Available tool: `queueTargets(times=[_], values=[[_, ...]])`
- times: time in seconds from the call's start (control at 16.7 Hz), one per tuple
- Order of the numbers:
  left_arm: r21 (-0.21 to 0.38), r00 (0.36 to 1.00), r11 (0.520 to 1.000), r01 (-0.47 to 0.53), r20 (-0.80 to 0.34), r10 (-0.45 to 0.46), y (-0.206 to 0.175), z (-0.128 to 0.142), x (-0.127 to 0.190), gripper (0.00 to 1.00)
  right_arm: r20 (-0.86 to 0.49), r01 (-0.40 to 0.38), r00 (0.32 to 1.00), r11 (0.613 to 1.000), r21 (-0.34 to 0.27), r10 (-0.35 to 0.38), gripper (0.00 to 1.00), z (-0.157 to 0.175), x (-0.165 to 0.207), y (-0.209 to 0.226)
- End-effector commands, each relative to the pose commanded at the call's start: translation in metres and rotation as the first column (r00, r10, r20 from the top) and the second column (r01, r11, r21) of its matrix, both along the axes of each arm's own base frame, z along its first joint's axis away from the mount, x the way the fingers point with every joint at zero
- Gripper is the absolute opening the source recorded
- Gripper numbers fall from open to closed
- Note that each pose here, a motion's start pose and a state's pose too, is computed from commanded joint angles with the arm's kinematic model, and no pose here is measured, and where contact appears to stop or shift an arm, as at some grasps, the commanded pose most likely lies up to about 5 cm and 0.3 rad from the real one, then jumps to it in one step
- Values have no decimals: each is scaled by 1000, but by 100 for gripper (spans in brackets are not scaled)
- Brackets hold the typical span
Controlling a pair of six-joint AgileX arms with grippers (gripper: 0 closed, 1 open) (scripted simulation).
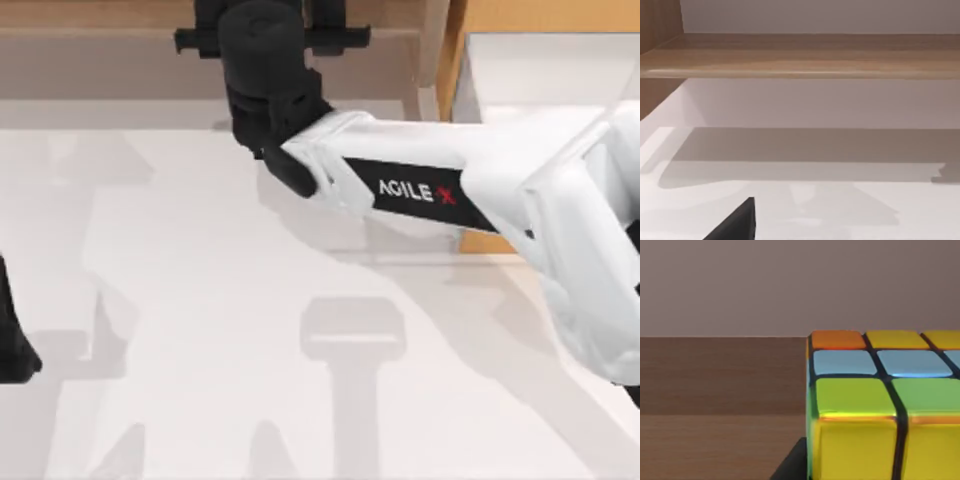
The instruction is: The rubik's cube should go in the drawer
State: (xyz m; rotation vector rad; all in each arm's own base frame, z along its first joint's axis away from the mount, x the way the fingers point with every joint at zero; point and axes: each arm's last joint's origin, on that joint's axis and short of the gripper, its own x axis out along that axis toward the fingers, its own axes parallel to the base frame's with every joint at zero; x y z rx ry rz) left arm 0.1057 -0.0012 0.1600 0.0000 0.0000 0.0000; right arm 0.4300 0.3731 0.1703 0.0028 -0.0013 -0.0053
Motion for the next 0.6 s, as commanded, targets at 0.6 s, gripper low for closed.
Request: queueTargets(times=[0.6], values=[[0, 1000, 1000, 0, 0, 0, 0, 0, 0, 100, -96, -64, 994, 995, -74, 57, 0, 24, -5, -6]])
